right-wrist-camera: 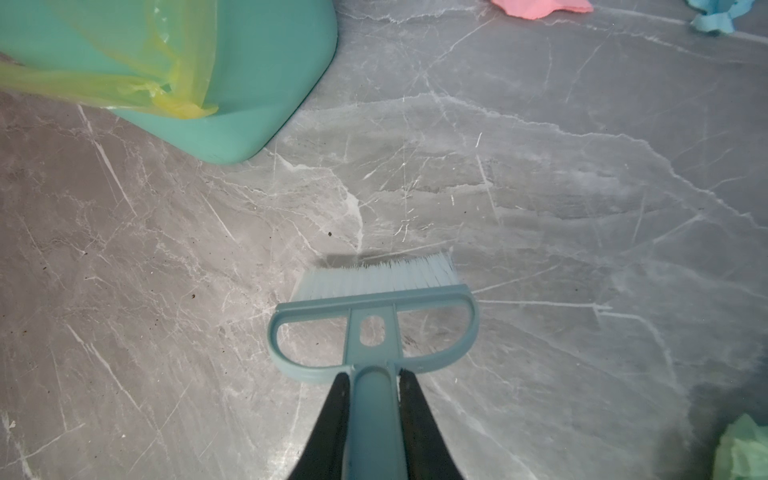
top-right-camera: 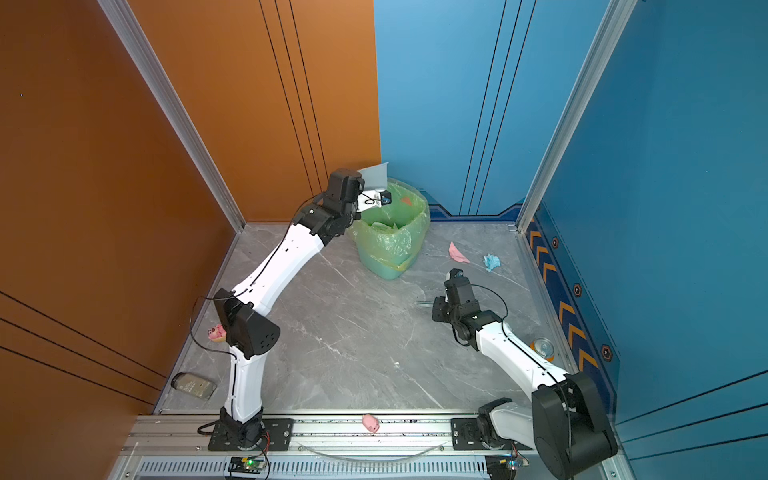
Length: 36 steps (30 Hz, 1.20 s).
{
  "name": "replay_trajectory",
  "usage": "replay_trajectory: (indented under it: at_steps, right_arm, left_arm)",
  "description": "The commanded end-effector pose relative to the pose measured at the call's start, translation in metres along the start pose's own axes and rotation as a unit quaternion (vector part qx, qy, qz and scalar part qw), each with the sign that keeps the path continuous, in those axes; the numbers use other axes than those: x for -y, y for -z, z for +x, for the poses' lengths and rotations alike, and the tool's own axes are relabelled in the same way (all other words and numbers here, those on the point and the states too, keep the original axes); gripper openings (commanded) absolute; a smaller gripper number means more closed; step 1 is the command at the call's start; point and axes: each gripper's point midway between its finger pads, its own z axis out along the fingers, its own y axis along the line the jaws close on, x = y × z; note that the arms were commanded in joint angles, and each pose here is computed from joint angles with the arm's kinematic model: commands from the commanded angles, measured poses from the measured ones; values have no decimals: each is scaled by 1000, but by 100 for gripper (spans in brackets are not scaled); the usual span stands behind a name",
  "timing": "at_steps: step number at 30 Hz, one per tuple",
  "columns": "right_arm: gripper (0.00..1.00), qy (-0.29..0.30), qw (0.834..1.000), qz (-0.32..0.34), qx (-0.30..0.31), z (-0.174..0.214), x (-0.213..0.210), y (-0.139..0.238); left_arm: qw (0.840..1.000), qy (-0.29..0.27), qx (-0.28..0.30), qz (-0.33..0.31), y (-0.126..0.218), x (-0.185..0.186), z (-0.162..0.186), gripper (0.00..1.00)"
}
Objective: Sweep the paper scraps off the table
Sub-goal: 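Lower the empty dustpan with the left gripper while the right brush nears the green scrap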
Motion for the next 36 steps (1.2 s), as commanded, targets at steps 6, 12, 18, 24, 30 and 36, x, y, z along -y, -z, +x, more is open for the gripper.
replay_trajectory:
  at_steps: [6,12,18,24,30,36]
  right_arm:
    - [0,-5,1000,5,12,-2,2,5]
    - [0,-5,1000,4,17,-5,1,7]
    - [0,-5,1000,4,25,-11,0,11]
    - [0,-13,999,12,34,-15,2,18]
    - [0,-26,998,22,44,-20,4,26]
    - [0,-37,996,42,70,-33,10,42]
  left_arm:
    - [981,180,51,-50,44,-65,5,0]
    - [962,258,71,-45,70,-75,13,0]
    - [940,322,112,-5,100,-67,13,0]
    - [912,381,142,46,130,-46,17,0]
    - [894,401,166,108,167,-3,16,0]
    - [875,429,175,139,198,28,28,0]
